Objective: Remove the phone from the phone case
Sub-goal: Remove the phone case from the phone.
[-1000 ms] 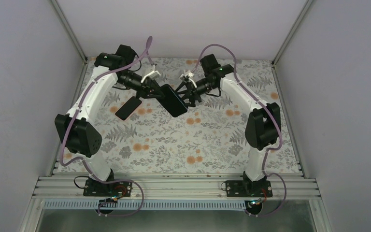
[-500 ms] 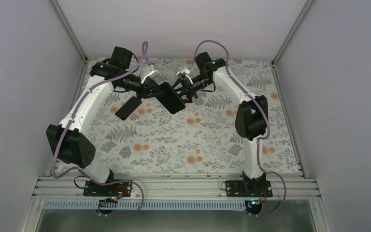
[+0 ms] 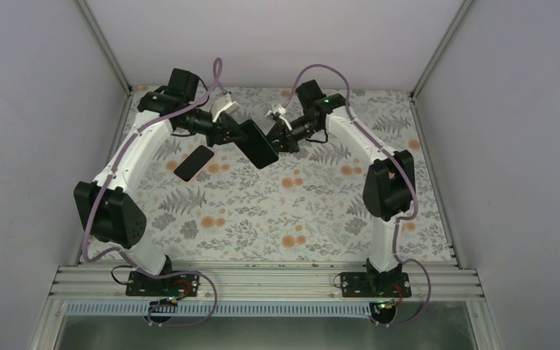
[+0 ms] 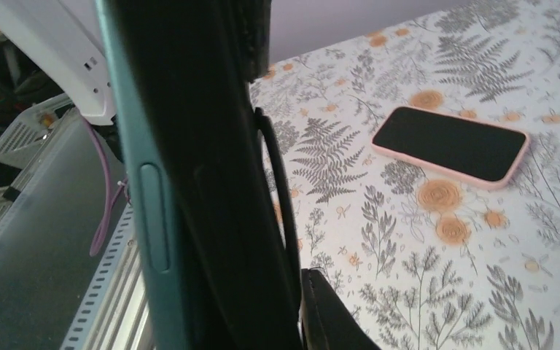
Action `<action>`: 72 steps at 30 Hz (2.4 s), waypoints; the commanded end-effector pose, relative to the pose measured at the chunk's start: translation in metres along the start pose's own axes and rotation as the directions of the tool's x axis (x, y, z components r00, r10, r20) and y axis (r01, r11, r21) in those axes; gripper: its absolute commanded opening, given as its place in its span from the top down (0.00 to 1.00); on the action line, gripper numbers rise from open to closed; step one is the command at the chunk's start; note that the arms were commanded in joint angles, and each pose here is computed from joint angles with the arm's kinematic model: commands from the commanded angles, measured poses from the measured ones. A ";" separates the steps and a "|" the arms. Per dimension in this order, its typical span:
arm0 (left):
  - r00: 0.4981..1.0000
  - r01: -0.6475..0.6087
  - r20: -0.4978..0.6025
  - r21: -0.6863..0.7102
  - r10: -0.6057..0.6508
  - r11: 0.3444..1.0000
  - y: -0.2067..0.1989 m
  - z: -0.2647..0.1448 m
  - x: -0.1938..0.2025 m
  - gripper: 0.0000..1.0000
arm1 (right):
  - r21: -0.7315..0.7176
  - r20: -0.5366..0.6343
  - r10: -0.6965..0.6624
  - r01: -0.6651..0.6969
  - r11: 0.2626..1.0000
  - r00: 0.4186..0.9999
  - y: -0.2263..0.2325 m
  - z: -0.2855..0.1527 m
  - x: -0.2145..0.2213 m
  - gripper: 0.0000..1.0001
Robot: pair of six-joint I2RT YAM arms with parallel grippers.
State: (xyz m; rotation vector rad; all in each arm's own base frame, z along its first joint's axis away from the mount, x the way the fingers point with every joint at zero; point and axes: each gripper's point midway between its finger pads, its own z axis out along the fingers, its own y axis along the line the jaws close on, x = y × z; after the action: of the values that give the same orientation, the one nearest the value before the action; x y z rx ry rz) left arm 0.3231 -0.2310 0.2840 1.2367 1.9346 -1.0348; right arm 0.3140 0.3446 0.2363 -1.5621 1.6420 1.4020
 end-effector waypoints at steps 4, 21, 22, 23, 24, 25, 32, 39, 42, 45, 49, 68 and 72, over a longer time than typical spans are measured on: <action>0.965 -0.249 0.051 -0.143 0.258 0.958 0.059 0.023 -0.039 0.97 | -0.508 0.268 -0.071 0.203 0.837 0.961 0.196 0.017 -0.102 0.97; 0.965 -0.259 0.027 -0.095 0.263 0.961 0.025 0.005 -0.034 0.00 | -0.434 0.328 -0.053 0.200 0.878 0.943 0.171 -0.032 -0.111 0.97; 0.963 -0.262 0.032 -0.101 0.266 0.960 0.024 0.002 -0.036 0.00 | -0.424 0.329 -0.051 0.196 0.884 0.943 0.167 -0.035 -0.111 0.97; 0.962 -0.267 0.036 -0.108 0.272 0.958 0.022 -0.003 -0.037 0.00 | -0.414 0.328 -0.046 0.188 0.891 0.944 0.163 -0.037 -0.110 0.97; 0.960 -0.273 0.038 -0.115 0.278 0.955 0.019 -0.007 -0.039 0.00 | -0.398 0.325 -0.042 0.177 0.900 0.945 0.158 -0.040 -0.108 0.97; 0.958 -0.277 0.036 -0.127 0.283 0.953 0.018 -0.010 -0.039 0.00 | -0.381 0.317 -0.030 0.156 0.911 0.948 0.151 -0.041 -0.106 0.97; 0.931 -0.345 -0.008 -0.340 0.364 0.875 0.015 -0.048 -0.053 0.00 | -0.100 0.266 0.047 -0.021 0.995 0.963 0.075 -0.057 -0.096 0.97; 0.857 -0.438 -0.129 -0.691 0.499 0.575 0.022 -0.078 -0.086 0.00 | 0.411 0.354 0.049 -0.203 0.889 0.934 -0.012 -0.104 -0.116 0.97; 0.838 -0.455 -0.159 -0.731 0.521 0.508 0.019 -0.066 -0.090 0.00 | 0.547 0.408 0.008 -0.251 0.799 0.913 -0.028 -0.129 -0.131 0.97; 0.831 -0.465 -0.177 -0.743 0.527 0.482 0.020 -0.048 -0.093 0.00 | 0.639 0.479 -0.016 -0.336 0.692 0.878 -0.043 -0.155 -0.144 0.97; 0.820 -0.486 -0.190 -0.729 0.541 0.481 0.017 -0.019 -0.102 0.00 | 0.676 0.528 -0.031 -0.397 0.621 0.849 -0.055 -0.173 -0.153 0.97; 0.767 -0.409 -0.074 -0.822 0.637 0.397 0.024 0.025 -0.170 0.00 | 0.692 0.583 -0.062 -0.455 0.561 0.810 -0.047 -0.195 -0.165 0.97; 0.774 -0.396 -0.072 -0.830 0.629 0.393 0.028 0.033 -0.171 0.00 | 0.673 0.592 -0.041 -0.466 0.574 0.805 -0.044 -0.191 -0.157 0.97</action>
State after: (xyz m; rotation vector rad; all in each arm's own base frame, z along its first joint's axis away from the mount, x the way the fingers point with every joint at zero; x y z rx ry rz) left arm 0.4130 -0.3234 0.3834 1.0140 1.3539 0.1074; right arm 0.4634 0.2618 0.3772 -0.3715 1.8825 0.8124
